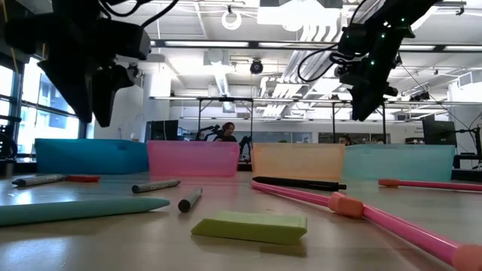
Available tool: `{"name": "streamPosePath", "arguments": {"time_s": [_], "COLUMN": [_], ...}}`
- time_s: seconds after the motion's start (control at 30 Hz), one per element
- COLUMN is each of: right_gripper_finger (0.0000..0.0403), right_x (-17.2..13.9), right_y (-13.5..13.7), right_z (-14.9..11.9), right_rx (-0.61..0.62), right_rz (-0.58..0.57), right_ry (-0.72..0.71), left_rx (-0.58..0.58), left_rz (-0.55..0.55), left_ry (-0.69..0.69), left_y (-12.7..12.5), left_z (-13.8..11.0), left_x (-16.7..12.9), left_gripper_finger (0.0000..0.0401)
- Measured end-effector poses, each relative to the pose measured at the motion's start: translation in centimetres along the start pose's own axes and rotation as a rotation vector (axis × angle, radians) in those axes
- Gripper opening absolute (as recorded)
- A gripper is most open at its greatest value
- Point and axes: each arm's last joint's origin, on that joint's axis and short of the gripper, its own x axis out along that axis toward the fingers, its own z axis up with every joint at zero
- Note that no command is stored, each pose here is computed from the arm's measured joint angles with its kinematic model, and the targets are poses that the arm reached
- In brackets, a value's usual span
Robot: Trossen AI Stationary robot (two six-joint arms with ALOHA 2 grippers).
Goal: Sort crayons/erasers/pens/pencils in bins
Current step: Put the red eraser into the blue bin
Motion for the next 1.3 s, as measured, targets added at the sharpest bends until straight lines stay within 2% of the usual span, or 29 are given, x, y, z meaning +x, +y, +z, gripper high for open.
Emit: {"name": "streamPosePath", "arguments": {"time_s": [0.2, 0.7, 1.3], "right_gripper_finger": [0.0135, 0.0135, 0.0135], "right_x": [0.0, 0.0, 0.0], "right_y": [0.0, 0.0, 0.0], "right_z": [0.0, 0.0, 0.0], "right_rx": [0.027, 0.024, 0.024], "right_rz": [0.0, 0.0, -0.001], "right_ry": [0.0, 0.0, 0.0], "left_rx": [0.08, 0.11, 0.12], "left_rz": [0.02, 0.034, 0.046], "left_ry": [0.041, 0.168, 0.166], "left_y": [0.4, 0.3, 1.3], "left_z": [-0.2, 0.8, 1.1], "left_x": [1.1, 5.3, 5.7], "left_gripper_finger": [0.0209, 0.0209, 0.0209]}}
